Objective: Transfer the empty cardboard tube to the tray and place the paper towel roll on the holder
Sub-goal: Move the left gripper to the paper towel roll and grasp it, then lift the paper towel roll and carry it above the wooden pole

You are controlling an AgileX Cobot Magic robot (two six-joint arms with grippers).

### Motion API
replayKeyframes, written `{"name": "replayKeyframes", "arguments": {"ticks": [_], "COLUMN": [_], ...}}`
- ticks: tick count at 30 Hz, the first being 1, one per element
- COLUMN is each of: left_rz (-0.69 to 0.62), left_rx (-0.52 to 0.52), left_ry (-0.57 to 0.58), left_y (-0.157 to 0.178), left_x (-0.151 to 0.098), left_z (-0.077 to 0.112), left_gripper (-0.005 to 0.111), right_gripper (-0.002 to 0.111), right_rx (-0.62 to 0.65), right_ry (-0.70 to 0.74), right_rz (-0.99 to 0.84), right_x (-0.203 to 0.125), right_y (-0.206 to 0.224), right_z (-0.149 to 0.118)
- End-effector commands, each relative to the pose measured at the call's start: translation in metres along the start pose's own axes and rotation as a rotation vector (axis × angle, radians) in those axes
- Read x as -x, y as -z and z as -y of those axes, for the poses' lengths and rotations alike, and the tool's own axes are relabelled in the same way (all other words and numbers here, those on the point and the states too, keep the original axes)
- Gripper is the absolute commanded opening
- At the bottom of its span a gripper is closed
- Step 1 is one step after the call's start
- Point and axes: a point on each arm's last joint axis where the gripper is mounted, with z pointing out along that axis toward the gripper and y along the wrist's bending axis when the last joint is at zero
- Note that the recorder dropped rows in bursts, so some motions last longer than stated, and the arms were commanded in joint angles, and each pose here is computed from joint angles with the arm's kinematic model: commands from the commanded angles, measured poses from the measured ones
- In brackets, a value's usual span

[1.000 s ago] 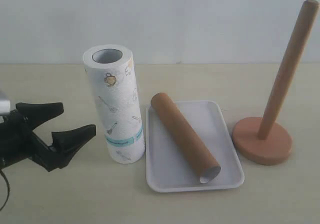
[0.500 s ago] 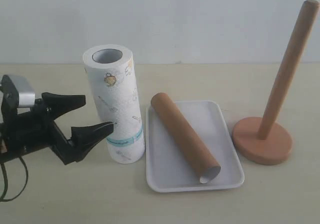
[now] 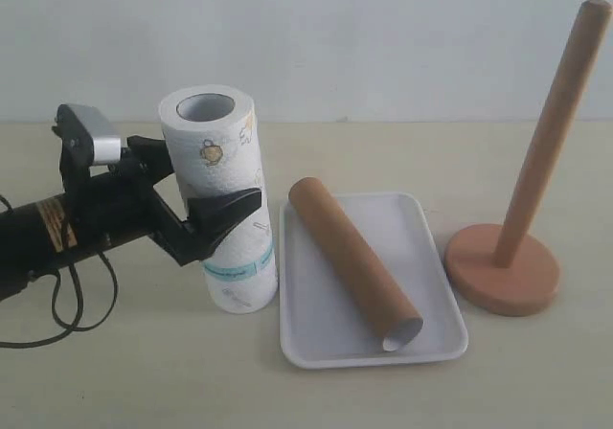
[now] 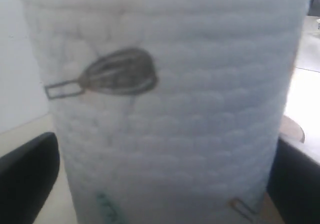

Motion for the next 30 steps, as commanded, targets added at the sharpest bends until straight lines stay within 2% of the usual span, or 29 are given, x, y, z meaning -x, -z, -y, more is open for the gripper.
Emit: {"name": "replayKeyframes", "arguments": {"ticks": [1, 3, 8, 12, 16, 17, 20, 22, 24, 26, 30], "left_rz": [0.011, 0.010, 0.008, 0.034, 0.152, 0.200, 0.274, 0.371, 0.396, 0.403, 0.431], "left_rx": [0.012, 0.007, 0.004, -0.007, -0.069, -0.095, -0.102, -0.131, -0.155, -0.203, -0.256], "left_ry": [0.012, 0.010, 0.004, -0.022, -0.056, -0.066, -0.060, -0.094, -0.098, -0.140, -0.163], "left_y": [-0.004, -0.004, -0.004, -0.002, 0.011, 0.019, 0.035, 0.049, 0.052, 0.043, 0.022], "left_x": [-0.002, -0.002, -0.002, 0.009, 0.064, 0.086, 0.122, 0.156, 0.170, 0.193, 0.228], "left_z": [-0.002, -0.002, -0.002, 0.000, 0.013, 0.021, 0.033, 0.049, 0.059, 0.081, 0.108], "left_gripper": [0.093, 0.073, 0.005, 0.004, 0.004, 0.004, 0.004, 0.004, 0.004, 0.004, 0.004], "right_gripper": [0.001, 0.001, 0.001, 0.001, 0.001, 0.001, 0.001, 0.001, 0.001, 0.001, 0.001], "right_rx": [-0.005, -0.005, -0.005, -0.005, -0.005, -0.005, -0.005, -0.005, -0.005, -0.005, -0.005], "right_ry": [0.005, 0.005, 0.005, 0.005, 0.005, 0.005, 0.005, 0.005, 0.005, 0.005, 0.005], "right_rz": [0.008, 0.008, 0.008, 0.008, 0.008, 0.008, 0.008, 0.008, 0.008, 0.008, 0.008], "right_x": [0.001, 0.001, 0.001, 0.001, 0.001, 0.001, 0.001, 0.001, 0.001, 0.001, 0.001], "right_y": [0.000, 0.000, 0.000, 0.000, 0.000, 0.000, 0.000, 0.000, 0.000, 0.000, 0.000], "right_z": [0.000, 0.000, 0.000, 0.000, 0.000, 0.000, 0.000, 0.000, 0.000, 0.000, 0.000]}}
